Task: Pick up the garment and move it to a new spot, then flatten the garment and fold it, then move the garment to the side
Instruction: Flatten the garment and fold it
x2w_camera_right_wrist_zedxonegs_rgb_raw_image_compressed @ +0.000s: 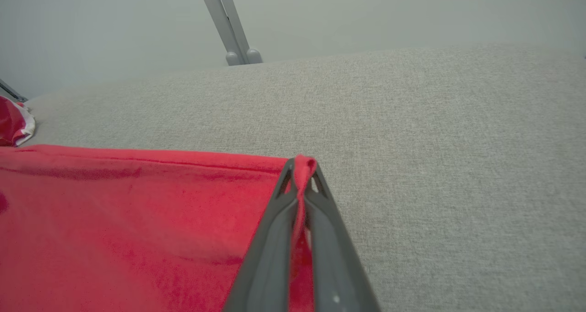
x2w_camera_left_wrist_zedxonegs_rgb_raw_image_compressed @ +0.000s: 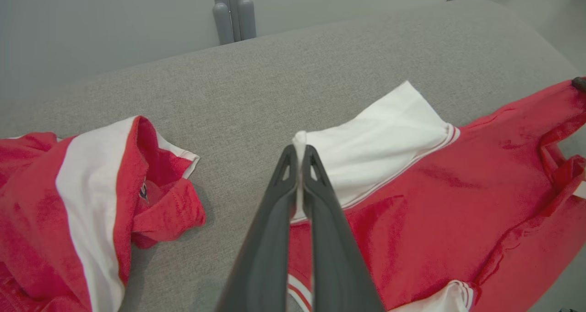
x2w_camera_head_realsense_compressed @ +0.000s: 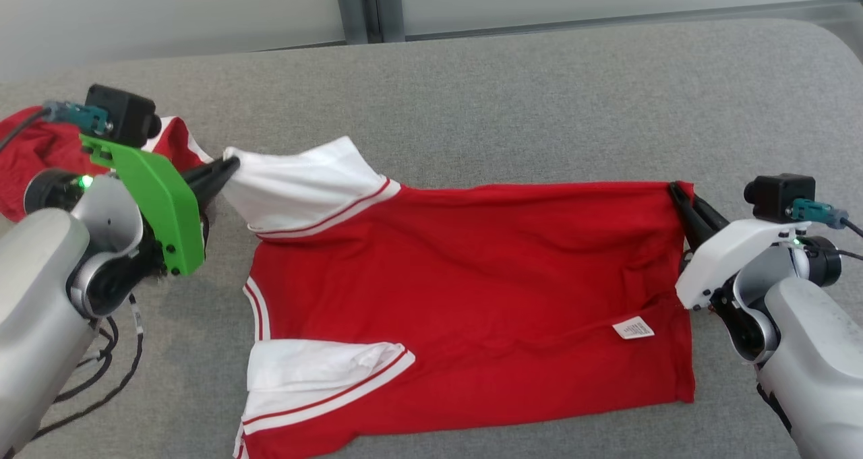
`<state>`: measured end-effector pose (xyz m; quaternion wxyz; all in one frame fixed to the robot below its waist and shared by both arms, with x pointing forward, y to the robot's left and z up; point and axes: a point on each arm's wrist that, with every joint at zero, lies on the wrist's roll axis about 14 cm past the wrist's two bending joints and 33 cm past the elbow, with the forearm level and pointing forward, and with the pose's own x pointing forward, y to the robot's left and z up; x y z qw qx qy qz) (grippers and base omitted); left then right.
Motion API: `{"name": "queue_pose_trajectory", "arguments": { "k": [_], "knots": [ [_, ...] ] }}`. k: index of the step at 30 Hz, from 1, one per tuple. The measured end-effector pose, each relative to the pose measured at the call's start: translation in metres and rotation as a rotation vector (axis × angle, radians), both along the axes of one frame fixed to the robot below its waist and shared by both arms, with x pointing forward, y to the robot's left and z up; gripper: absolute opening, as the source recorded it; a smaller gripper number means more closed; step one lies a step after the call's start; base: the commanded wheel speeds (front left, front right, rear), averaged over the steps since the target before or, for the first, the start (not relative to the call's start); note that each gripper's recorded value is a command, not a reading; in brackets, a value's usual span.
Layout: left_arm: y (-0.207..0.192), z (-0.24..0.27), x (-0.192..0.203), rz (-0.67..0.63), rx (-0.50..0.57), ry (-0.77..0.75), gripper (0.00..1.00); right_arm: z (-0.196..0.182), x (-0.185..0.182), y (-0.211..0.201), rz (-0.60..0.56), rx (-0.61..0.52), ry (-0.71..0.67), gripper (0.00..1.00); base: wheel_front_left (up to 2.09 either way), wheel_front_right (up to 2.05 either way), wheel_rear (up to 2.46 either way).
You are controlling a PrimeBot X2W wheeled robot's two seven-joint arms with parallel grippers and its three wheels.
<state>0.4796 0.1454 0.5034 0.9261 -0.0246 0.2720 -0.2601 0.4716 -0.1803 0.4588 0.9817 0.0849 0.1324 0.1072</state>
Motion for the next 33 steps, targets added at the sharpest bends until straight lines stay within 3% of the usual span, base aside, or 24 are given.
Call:
{"name": "queue_pose_trajectory", "arguments": {
  "k": [10, 16, 33],
  "knots": [
    [0.006, -0.019, -0.081, -0.059, -0.036, 0.237, 0.0, 0.001, -0.013, 0.008, 0.066, -0.035, 0.031, 0.0, 0.0, 0.0, 0.0],
    [-0.005, -0.037, -0.118, -0.115, -0.041, 0.388, 0.0, -0.017, -0.021, 0.007, 0.125, -0.103, 0.136, 0.0, 0.0, 0.0, 0.0],
    [-0.01, -0.077, -0.157, -0.127, -0.056, 0.65, 0.0, -0.044, -0.048, 0.002, 0.304, -0.218, 0.459, 0.0, 0.0, 0.0, 0.0]
  ]
}}
